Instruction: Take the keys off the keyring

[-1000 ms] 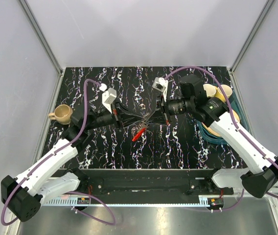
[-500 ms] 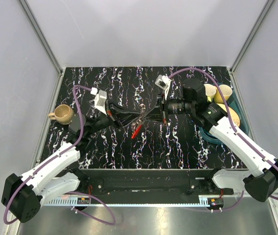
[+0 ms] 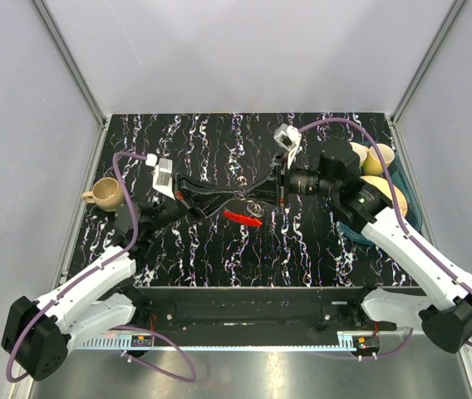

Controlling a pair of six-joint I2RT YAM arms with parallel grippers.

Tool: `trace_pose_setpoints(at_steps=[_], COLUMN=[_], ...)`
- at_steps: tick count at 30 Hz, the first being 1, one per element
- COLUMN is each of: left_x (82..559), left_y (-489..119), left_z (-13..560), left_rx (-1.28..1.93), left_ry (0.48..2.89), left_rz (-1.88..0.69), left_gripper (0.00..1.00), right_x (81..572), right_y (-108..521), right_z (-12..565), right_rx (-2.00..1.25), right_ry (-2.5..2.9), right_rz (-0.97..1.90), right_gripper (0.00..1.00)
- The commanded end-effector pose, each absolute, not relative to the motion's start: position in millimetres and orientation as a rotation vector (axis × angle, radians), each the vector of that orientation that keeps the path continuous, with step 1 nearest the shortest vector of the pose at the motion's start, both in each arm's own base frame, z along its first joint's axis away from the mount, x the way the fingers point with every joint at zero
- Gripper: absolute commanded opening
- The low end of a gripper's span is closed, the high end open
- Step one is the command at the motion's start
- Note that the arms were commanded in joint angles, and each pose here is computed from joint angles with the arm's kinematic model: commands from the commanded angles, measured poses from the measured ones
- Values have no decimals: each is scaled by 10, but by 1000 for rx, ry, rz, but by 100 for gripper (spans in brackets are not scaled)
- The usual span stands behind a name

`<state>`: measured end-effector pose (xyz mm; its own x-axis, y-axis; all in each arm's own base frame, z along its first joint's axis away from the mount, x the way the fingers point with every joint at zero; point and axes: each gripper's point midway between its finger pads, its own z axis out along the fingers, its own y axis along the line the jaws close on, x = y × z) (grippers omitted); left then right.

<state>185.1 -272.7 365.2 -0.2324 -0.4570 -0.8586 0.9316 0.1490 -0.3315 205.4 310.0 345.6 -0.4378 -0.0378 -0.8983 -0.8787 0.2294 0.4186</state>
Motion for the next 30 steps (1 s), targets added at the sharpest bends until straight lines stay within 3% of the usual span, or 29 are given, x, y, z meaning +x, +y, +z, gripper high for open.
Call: trace_pose_setpoints(at_steps=[1, 7, 30], left_x=[1635, 1542, 1596], left_y=[-2612, -2602, -2640], left_z=[3967, 3987, 4029], left_rx=[600, 640, 628], left_ry=[975, 930, 924], left_rz=[-1424, -1437, -1455], left_gripper=[0, 0, 0], right_x=[2069, 1911, 1677], right_y=[3003, 2991, 3174], right_z=[3924, 4077, 3849], right_rx=[-798, -839, -1008], right_ry=[1480, 1349, 1290], right_rz=[1245, 1294, 1459], right_gripper=[23, 30, 28])
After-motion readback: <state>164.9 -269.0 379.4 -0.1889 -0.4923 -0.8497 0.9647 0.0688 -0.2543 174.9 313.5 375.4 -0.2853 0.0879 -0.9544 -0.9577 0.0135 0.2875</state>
